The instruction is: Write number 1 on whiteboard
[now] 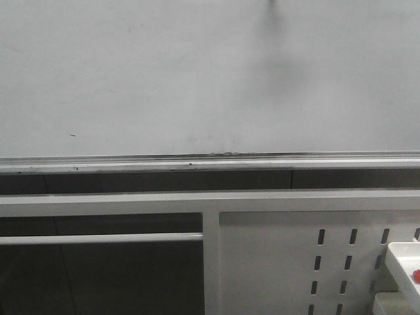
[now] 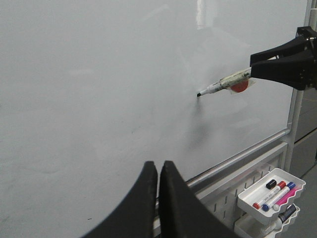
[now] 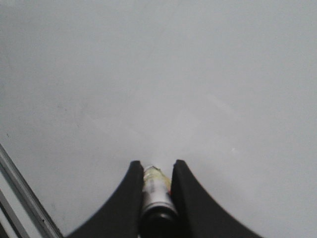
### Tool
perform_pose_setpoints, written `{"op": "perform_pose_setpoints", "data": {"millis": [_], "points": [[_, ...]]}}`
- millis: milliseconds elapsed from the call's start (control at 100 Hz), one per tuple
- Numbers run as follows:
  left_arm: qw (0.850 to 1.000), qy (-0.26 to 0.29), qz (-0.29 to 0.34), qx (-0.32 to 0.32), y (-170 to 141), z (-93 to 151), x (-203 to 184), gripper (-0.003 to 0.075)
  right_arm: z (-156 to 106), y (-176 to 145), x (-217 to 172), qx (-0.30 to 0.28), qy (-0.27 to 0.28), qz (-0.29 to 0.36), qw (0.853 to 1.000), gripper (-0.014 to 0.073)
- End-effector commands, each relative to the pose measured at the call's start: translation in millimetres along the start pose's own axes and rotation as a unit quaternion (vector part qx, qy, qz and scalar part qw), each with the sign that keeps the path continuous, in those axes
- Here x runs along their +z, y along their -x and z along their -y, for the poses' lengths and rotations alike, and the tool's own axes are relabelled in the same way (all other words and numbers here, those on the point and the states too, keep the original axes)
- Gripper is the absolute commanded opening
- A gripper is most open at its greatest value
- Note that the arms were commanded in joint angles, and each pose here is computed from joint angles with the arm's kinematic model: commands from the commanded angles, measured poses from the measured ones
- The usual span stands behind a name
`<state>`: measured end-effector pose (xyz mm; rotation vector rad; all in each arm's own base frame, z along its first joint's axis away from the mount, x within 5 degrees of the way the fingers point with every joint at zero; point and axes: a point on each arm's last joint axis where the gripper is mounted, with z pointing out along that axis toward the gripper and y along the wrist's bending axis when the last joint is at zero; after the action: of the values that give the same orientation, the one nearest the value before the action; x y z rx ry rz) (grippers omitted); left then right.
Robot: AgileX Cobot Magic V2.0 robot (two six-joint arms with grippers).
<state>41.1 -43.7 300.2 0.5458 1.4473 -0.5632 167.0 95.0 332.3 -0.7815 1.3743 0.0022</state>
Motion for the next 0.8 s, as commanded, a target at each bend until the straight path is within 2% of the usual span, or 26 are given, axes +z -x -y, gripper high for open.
{"op": "perform_pose_setpoints", "data": {"millis": [0, 270, 600, 790], "points": [[0.999, 0.017, 0.028, -0.013, 11.6, -3.0, -0.4, -0.0020, 13.8, 12.5, 3.6, -0.014, -0.047, 0.052, 0.997, -0.0050], [0.999, 0.017, 0.028, -0.013, 11.6, -3.0, -0.4, -0.0020, 8.2, 1.6, 14.2, -0.020, -0.027, 0.018, 0.999, -0.0050], [0.999, 0.017, 0.028, -0.013, 11.5, -3.0, -0.4, -0.0020, -17.3, -47.3, 40.9, 0.017, 0.020, -0.085, 0.996, -0.0050], [0.999, 0.016, 0.027, -0.013, 11.4, -2.9, -0.4, -0.0020, -18.1, -49.6, 44.8, 0.019, 0.014, -0.078, 0.997, -0.0050]]}}
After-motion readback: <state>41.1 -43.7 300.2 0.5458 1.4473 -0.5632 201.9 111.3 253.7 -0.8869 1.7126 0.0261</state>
